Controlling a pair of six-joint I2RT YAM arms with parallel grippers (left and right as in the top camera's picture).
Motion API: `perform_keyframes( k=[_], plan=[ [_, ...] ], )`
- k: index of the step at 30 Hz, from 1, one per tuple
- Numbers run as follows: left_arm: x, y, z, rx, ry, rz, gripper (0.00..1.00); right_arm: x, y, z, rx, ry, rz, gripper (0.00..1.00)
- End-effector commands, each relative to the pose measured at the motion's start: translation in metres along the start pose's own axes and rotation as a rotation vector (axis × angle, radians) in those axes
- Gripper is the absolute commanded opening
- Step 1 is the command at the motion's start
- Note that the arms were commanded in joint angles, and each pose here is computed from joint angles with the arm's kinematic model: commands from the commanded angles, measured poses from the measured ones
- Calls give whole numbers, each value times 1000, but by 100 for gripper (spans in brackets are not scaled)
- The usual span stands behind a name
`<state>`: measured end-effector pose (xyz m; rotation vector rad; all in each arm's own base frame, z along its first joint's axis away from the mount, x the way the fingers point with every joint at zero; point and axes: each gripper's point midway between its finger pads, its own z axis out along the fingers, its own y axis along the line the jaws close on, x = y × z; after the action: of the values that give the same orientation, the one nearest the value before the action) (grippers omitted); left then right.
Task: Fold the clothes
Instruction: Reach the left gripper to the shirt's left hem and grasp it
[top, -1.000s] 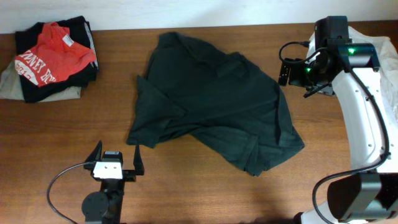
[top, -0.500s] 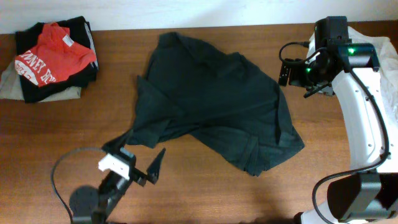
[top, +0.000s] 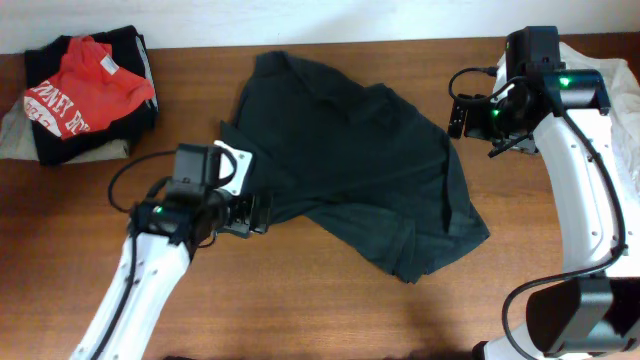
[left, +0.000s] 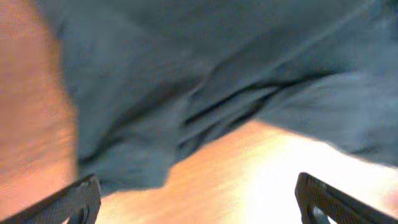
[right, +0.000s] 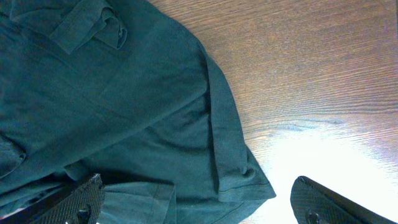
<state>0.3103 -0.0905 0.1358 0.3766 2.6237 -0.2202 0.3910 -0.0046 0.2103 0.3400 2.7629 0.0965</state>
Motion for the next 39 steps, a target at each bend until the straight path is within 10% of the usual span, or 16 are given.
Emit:
perform_keyframes(
  k=[1,13,39],
  plan=[
    [17,28,24,-150,128,14,99,-1,-3,0,15,-5,1,99],
    [59,29,96,-149,362,33,84,-1,-3,0,15,-5,1,99],
    [62,30,121,-271,380,140,46,-1,-3,0,15,-5,1,99]
  ],
)
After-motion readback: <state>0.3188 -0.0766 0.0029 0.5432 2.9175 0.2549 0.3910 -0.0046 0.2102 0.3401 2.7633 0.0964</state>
